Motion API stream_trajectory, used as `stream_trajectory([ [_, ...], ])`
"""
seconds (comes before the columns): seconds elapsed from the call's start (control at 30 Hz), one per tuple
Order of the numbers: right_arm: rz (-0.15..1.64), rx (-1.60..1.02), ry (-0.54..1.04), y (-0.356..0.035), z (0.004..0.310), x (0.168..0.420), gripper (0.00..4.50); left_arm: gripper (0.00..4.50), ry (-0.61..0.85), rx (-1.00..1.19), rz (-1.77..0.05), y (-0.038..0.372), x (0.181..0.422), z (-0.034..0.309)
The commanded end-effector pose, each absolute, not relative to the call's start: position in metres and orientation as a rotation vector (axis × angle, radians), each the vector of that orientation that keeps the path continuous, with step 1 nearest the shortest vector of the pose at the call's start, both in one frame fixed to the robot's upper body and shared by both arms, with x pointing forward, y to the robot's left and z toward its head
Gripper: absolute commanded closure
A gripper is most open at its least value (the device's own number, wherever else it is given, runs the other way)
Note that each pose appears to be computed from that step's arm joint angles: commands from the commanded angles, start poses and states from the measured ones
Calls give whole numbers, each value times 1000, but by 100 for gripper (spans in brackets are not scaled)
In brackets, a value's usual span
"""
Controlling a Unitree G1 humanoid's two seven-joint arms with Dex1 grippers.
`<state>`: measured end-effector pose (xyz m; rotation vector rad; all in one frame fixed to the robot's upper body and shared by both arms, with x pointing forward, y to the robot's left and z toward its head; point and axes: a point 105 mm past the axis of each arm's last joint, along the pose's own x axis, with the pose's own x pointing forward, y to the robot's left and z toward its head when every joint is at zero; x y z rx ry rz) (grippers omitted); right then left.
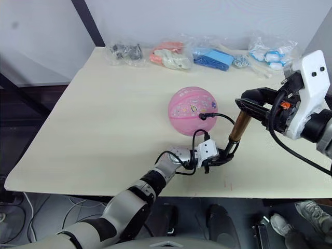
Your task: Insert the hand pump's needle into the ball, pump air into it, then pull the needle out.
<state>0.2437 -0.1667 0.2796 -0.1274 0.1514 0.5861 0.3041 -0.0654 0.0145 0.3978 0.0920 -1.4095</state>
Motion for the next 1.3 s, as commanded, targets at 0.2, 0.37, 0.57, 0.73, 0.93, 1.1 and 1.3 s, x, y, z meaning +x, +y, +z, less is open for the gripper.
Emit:
stream_trajectory([
  [0.2,365,-220,86,-194,278,255,242,341,256,430,-1436,-46,291,-22],
  [0.37,347,-94,275,-196,187,263,242,341,257,429,-1434,-46,291,-22],
  [0.57,387,-100,413,-180,123,260,242,341,266,433,-1431,-44,291,-24],
  [0.73,396,-13,571,-166,61,247,242,341,272,435,-1426,-42,290,-26],
  [0.93,404,-9,540,-162,59,245,242,341,277,436,-1423,-42,290,-27],
  [1.1,422,-44,367,-169,113,253,242,341,281,437,-1423,-40,290,-28],
  [1.3,482,-74,106,-175,211,252,242,341,283,437,-1424,-41,290,-28],
])
